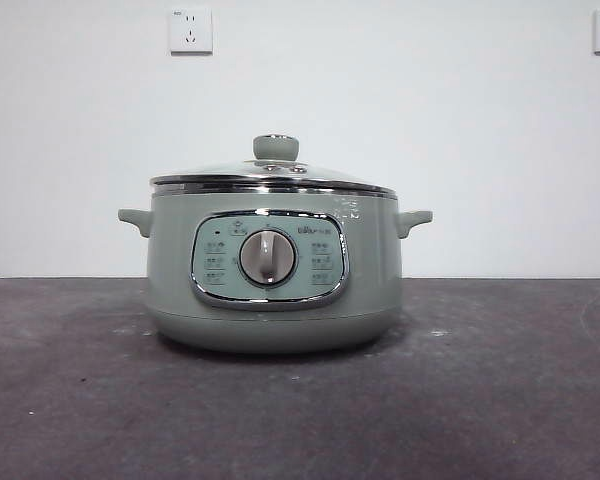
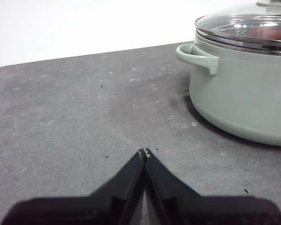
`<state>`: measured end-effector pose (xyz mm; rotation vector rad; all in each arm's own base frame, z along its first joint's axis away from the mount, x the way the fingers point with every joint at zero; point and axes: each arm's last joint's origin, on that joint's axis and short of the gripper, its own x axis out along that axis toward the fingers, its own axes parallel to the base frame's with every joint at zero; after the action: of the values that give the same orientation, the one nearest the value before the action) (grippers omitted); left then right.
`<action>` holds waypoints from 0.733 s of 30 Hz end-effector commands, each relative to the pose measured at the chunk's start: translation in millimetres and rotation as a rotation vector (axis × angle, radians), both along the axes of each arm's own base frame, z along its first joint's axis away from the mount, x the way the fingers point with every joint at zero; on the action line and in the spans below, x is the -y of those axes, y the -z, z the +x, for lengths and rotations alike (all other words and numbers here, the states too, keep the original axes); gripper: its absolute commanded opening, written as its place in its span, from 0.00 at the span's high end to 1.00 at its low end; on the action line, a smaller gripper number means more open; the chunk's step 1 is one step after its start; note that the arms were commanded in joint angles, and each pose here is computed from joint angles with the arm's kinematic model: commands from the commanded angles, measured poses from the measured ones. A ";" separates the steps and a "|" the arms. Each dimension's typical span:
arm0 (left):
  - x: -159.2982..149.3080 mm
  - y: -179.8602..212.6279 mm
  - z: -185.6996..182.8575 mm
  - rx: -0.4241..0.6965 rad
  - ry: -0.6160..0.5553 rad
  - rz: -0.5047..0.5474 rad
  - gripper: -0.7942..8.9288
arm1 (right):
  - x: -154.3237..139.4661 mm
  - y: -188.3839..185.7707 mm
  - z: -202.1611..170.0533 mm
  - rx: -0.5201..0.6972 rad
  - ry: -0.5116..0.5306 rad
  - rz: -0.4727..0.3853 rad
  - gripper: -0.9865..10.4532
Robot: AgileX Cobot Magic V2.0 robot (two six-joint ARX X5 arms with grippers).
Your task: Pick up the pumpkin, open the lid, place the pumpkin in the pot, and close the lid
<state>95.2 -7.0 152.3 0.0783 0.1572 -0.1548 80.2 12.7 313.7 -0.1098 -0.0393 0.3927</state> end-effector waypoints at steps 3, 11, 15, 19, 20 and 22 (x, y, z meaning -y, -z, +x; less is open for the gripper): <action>-0.3 4.8 0.6 -0.011 -0.006 -0.009 0.92 | 1.9 64.8 8.0 -0.067 0.074 0.045 0.91; -0.3 4.8 0.6 -0.011 -0.006 -0.009 0.92 | 4.2 124.6 11.3 -0.097 0.165 0.109 0.91; -0.3 4.8 0.6 -0.011 -0.006 -0.009 0.92 | 4.2 139.7 12.3 -0.112 0.165 0.111 0.91; -0.3 4.8 0.6 -0.011 -0.006 -0.009 0.92 | 4.1 150.9 14.4 -0.147 0.167 0.114 0.91; -0.3 4.8 0.6 -0.011 -0.006 -0.009 0.92 | 4.1 152.9 14.7 -0.153 0.168 0.114 0.91; -0.3 4.8 0.6 -0.011 -0.006 -0.009 0.92 | 4.1 157.5 15.4 -0.170 0.168 0.125 0.91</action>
<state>95.2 -7.0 152.3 0.0784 0.1572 -0.1545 95.0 8.5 159.7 0.0228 0.1103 0.2325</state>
